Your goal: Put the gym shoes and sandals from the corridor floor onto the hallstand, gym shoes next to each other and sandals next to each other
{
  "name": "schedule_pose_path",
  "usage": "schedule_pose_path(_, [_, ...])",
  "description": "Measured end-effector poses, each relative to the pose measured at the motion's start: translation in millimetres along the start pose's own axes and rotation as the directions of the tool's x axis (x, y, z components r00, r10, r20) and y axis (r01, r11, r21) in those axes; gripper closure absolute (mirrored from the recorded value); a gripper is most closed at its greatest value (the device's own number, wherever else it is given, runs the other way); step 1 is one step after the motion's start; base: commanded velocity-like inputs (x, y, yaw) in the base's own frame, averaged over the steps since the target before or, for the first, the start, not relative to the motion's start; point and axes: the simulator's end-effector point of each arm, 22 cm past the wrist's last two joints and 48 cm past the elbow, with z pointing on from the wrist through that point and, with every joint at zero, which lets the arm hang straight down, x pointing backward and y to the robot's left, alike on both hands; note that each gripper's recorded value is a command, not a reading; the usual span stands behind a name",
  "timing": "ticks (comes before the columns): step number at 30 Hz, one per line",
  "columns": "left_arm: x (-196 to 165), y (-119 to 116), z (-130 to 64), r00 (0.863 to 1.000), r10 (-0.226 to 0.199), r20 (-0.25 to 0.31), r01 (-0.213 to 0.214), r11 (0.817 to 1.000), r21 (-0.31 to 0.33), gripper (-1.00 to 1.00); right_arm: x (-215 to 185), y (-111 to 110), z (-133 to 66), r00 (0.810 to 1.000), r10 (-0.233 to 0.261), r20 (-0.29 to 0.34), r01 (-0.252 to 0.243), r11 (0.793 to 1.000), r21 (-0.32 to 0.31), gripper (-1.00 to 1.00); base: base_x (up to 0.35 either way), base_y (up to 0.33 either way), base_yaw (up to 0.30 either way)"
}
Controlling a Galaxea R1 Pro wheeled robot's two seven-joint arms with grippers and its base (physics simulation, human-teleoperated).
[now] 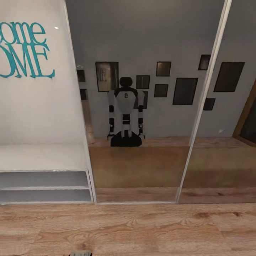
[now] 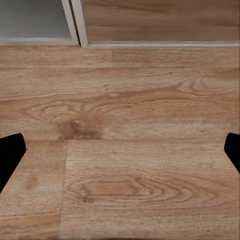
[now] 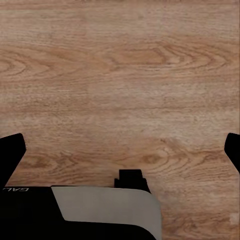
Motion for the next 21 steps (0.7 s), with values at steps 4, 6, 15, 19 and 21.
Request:
schedule_pose_path(4, [0.5,-0.1,-0.1,1.000,0.000,-0.001,0.000,1.000,0.000,-1.00,-0.2,0.0,0.0,1.000,0.000,0.000,0.000,1.000,0.000,-1.00,0.000,0.000,0.297])
schedule_pose_path(6, [2.1,0.0,-0.3,1.000,0.000,-0.004,0.000,1.000,0.000,-1.00,-0.1,0.0,0.0,1.000,0.000,0.000,0.000,1.000,0.000,-1.00,0.000,0.000,0.297])
schedule_pose_path(15, [3.1,-1.1,-0.4,1.000,-0.001,-0.006,0.001,1.000,0.002,-1.00,-0.6,0.0,0.1,1.000,0.000,0.001,0.000,1.000,0.000,-1.00,0.000,0.000,0.297])
schedule_pose_path(19, [3.0,-1.2,-0.4,1.000,-0.001,-0.006,0.001,1.000,0.002,-1.00,-0.7,0.0,0.1,1.000,0.000,0.001,0.000,1.000,0.000,-1.00,0.000,0.000,0.297])
schedule_pose_path(21, [2.7,-1.3,-0.3,1.000,0.000,-0.006,0.000,1.000,0.002,-1.00,-0.5,0.0,0.1,1.000,0.000,0.001,0.000,1.000,0.000,-1.00,0.000,0.000,0.297])
